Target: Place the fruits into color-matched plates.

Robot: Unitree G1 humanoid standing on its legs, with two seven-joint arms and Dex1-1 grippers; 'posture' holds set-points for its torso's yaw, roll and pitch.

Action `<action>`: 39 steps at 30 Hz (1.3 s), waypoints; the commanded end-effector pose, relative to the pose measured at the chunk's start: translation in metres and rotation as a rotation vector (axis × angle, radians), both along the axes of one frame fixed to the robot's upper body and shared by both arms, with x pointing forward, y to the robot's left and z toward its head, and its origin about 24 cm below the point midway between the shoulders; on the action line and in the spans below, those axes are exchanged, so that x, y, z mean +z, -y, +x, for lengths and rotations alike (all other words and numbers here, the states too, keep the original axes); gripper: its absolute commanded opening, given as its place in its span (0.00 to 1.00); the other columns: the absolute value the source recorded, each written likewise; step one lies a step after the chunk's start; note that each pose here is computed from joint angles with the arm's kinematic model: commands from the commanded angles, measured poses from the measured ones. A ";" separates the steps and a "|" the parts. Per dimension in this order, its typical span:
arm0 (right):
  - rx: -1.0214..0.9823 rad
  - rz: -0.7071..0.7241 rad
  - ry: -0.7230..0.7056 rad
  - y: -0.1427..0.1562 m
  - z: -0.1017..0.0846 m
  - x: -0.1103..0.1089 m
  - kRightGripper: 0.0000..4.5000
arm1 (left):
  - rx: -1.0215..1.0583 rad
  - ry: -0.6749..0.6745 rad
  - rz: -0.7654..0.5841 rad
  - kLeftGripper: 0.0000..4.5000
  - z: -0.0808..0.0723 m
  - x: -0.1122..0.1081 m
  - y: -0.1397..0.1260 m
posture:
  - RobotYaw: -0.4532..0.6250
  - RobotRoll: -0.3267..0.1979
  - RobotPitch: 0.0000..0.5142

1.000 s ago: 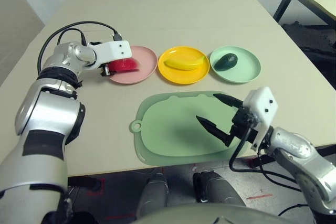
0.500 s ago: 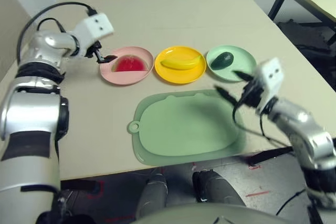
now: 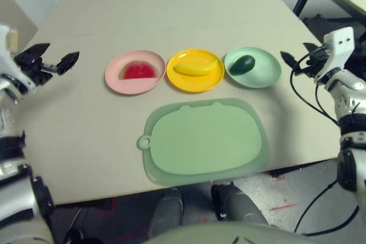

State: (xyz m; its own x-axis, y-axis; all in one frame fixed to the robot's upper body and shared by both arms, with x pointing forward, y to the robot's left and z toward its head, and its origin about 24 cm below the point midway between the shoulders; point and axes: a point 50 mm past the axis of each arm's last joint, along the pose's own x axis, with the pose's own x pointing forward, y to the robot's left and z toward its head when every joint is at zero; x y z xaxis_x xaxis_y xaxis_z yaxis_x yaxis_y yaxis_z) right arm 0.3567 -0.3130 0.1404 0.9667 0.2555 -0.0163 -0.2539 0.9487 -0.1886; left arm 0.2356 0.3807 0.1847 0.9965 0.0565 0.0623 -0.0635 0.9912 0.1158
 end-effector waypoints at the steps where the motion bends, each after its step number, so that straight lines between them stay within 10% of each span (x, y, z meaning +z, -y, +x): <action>1: -0.052 0.005 -0.030 0.009 -0.004 -0.010 1.00 | 0.062 0.058 -0.044 0.99 -0.019 0.001 0.010 | 0.43 0.62 0.23; 12: -0.156 0.047 -0.061 0.024 -0.014 -0.024 1.00 | 0.166 -0.046 -0.157 0.99 -0.044 -0.058 0.020 | 0.44 0.62 0.21; 39: -0.134 0.045 -0.093 0.024 -0.027 -0.048 1.00 | 0.094 -0.068 -0.037 0.99 -0.034 -0.080 0.012 | 0.42 0.62 0.26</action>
State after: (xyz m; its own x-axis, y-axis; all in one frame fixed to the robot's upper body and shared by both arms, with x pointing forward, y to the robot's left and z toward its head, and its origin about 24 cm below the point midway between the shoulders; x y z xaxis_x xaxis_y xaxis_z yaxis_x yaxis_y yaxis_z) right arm 0.3322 -0.3349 0.0944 0.9861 0.1313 -0.1020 -0.1440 0.9812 -0.1289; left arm 0.2017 0.3673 0.1076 0.9887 0.1491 0.0165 -0.1500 0.9856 0.0785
